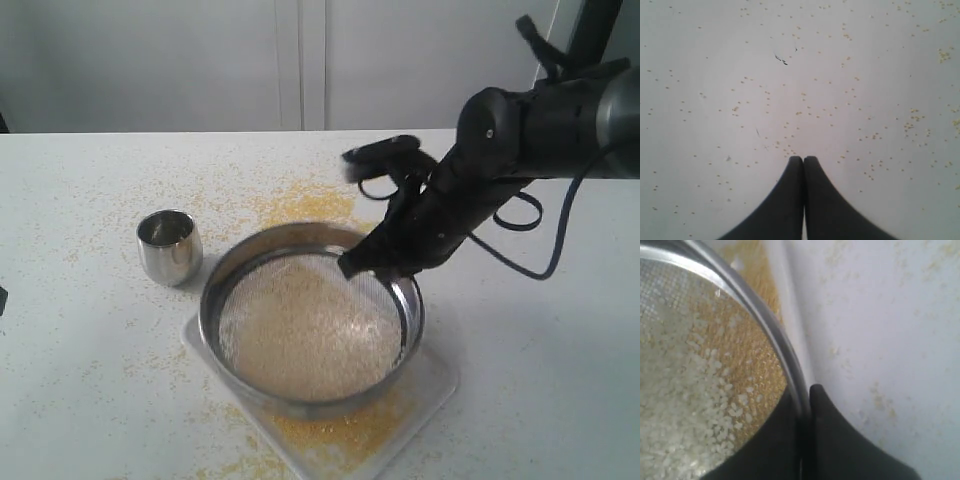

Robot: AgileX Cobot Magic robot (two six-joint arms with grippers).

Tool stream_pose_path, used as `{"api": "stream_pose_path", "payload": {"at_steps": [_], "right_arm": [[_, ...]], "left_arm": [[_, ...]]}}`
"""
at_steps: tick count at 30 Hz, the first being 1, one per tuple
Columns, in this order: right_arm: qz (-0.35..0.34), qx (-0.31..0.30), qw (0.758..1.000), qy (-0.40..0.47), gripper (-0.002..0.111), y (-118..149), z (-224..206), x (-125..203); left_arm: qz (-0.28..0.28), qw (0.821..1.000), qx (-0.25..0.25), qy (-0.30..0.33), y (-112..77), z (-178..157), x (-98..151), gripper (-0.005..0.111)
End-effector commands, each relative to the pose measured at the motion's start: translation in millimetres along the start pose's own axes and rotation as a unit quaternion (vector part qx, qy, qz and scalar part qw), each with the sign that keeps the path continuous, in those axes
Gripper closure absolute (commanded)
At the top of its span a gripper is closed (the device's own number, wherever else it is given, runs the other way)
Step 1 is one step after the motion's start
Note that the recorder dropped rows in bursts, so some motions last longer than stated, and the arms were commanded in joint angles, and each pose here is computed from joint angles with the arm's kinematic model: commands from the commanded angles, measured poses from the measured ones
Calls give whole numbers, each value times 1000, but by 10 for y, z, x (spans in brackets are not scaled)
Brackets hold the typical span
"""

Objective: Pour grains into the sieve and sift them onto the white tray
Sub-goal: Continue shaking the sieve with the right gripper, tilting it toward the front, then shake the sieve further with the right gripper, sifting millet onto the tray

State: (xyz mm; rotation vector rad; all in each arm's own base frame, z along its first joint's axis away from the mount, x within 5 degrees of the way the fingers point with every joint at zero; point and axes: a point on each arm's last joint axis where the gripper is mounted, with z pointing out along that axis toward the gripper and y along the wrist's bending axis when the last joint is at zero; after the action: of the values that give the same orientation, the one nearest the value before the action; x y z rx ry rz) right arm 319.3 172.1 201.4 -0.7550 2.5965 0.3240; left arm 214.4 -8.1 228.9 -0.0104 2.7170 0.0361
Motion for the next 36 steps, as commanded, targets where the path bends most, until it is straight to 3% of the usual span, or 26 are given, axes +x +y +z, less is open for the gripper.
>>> {"api": "stream_pose_path", "payload": {"at_steps": [1, 2, 4, 6, 8, 11, 12, 15, 16, 17, 20, 21, 23, 24, 26, 29, 30, 33, 34, 36], "right_arm": [[-149, -60, 987, 19, 108, 220, -54, 25], [-154, -52, 986, 23, 108, 190, -51, 34], [-36, 1, 999, -11, 108, -32, -66, -33], [97, 13, 994, -42, 108, -146, -83, -78], [49, -3, 998, -31, 108, -61, -73, -66], [-111, -38, 993, 18, 108, 79, -62, 24], [-98, -25, 995, 16, 108, 30, -49, 19], [129, -1, 991, -34, 108, -183, -76, -59], [130, -7, 991, -36, 108, -164, -75, -65], [81, -30, 996, -26, 108, -64, -69, -60], [-151, -74, 985, 31, 108, 123, -71, 52], [-128, -45, 991, 20, 108, 45, -68, 26], [61, 11, 998, -21, 108, -188, -84, -39], [121, 16, 992, -36, 108, -227, -91, -61], [70, 1, 997, -30, 108, -125, -77, -61], [-150, -33, 988, 30, 108, 74, -65, 39], [-141, -17, 989, 29, 108, 34, -66, 34], [118, 26, 992, -23, 108, -176, -59, -39], [104, 14, 994, -22, 108, -124, -53, -43], [-27, -32, 999, 7, 108, 109, -33, -7]], "left_arm": [[-1, 1000, 0, 5, 5, -6, 35, 106], [-1, 1000, 0, 5, 5, -6, 35, 106], [-1, 1000, 0, 5, 5, -6, 35, 106], [-1, 1000, 0, 5, 5, -6, 35, 106], [-1, 1000, 0, 5, 5, -6, 35, 106], [-1, 1000, 0, 5, 5, -6, 35, 106], [-1, 1000, 0, 5, 5, -6, 35, 106], [-1, 1000, 0, 5, 5, -6, 35, 106], [-1, 1000, 0, 5, 5, -6, 35, 106], [-1, 1000, 0, 5, 5, -6, 35, 106], [-1, 1000, 0, 5, 5, -6, 35, 106], [-1, 1000, 0, 5, 5, -6, 35, 106], [-1, 1000, 0, 5, 5, -6, 35, 106], [-1, 1000, 0, 5, 5, -6, 35, 106], [-1, 1000, 0, 5, 5, -6, 35, 106], [-1, 1000, 0, 5, 5, -6, 35, 106], [-1, 1000, 0, 5, 5, -6, 35, 106], [-1, 1000, 0, 5, 5, -6, 35, 106], [-1, 1000, 0, 5, 5, -6, 35, 106], [-1, 1000, 0, 5, 5, -6, 35, 106]]}}
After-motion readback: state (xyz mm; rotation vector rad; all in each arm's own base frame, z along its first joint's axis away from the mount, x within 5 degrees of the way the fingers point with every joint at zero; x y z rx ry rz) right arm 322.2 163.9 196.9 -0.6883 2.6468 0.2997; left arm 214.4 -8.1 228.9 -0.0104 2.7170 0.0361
